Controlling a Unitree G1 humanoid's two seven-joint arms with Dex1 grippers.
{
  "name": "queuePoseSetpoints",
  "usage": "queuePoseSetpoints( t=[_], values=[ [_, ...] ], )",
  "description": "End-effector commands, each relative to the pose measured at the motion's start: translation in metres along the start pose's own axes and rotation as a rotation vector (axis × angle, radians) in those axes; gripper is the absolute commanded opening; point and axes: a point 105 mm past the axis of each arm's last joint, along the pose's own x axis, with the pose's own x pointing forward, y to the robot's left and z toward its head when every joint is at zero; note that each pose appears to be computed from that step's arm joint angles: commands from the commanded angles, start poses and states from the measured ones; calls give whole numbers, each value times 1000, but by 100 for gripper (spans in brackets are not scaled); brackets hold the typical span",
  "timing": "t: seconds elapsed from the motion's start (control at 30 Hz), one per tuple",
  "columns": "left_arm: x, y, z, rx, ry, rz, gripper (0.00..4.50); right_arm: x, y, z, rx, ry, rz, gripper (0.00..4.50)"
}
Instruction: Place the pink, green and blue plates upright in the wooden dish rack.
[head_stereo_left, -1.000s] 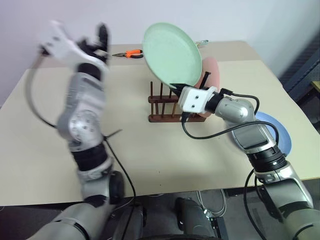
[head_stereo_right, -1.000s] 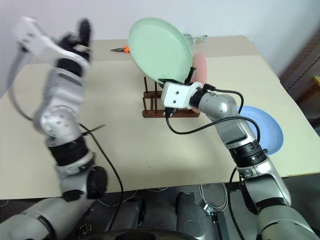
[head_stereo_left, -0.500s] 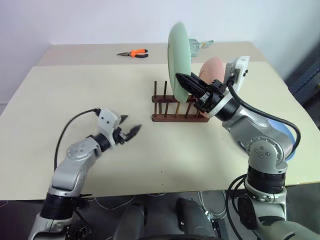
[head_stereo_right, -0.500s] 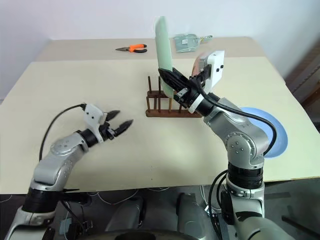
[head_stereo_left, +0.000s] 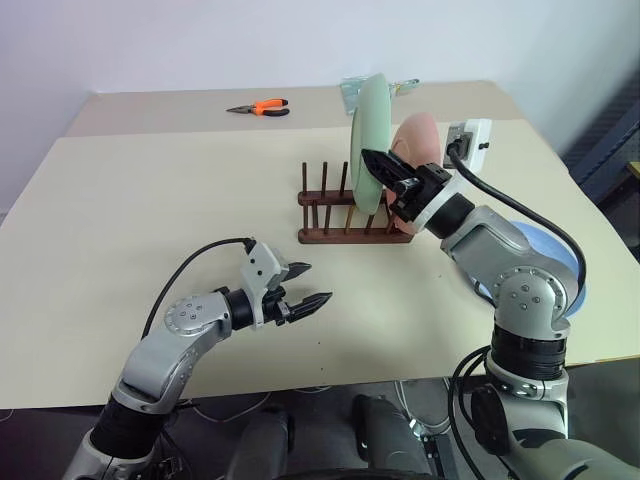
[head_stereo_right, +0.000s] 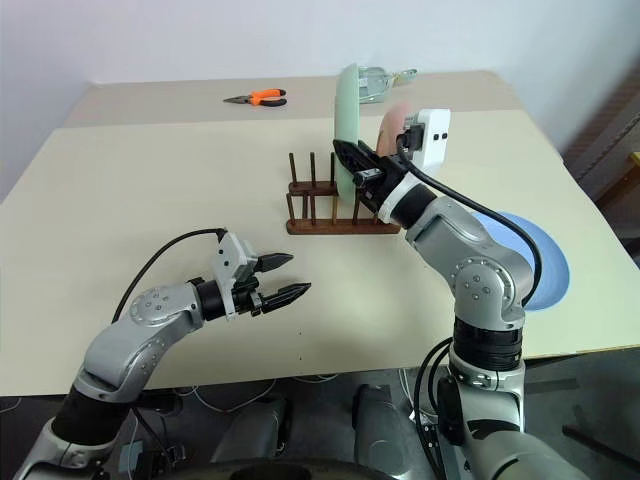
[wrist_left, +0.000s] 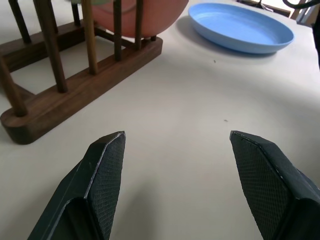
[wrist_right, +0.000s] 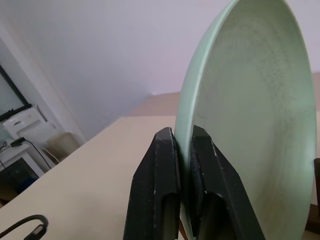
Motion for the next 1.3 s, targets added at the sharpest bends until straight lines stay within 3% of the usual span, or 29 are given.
queuePoseSetpoints(
  t=[0.03, 0.1, 0.17, 0.27, 0.4, 0.5, 0.6, 0.63, 0.67, 0.73, 0.9, 1.1, 1.2, 1.3],
  values=[
    [2, -6, 10, 36, -31, -14, 343, 7, 3, 13, -26, -25, 7, 36],
    [3, -7, 11, 36, -33, -18, 344, 11, 3, 16, -38, -21, 9, 101],
    [3, -8, 11, 36, -33, -19, 344, 14, 2, 19, -79, -25, 4, 193],
    [4, -10, 10, 38, -32, -25, 344, 15, 0, 31, -259, -47, -25, 329],
    [4, -10, 11, 36, -34, -27, 344, 11, 5, 42, -441, -56, 11, 329],
    [6, -12, 12, 38, -35, -43, 344, -8, 9, 72, -683, -105, 51, 329],
    [8, -12, 12, 45, -32, -55, 344, -32, 11, 92, -753, -98, 104, 329],
    [9, -12, 12, 50, -32, -57, 344, -49, 1, 92, -740, -23, 110, 329],
    [10, -11, 12, 55, -31, -63, 344, -66, -12, 88, -729, 73, 85, 383],
    [11, -12, 13, 63, -31, -84, 344, -101, -40, 70, -746, 288, 7, 448],
    [12, -25, 21, 0, -50, -215, 344, -157, -74, 3, -734, 632, -105, 448],
    [15, -23, 29, 58, -56, -252, 344, -191, -109, -56, -680, 799, -331, 448],
    [15, -22, 30, 76, -53, -252, 344, -199, -124, -65, -643, 819, -448, 362],
    [15, -21, 29, 86, -46, -244, 344, -201, -131, -69, -645, 835, -481, 213]
  ],
)
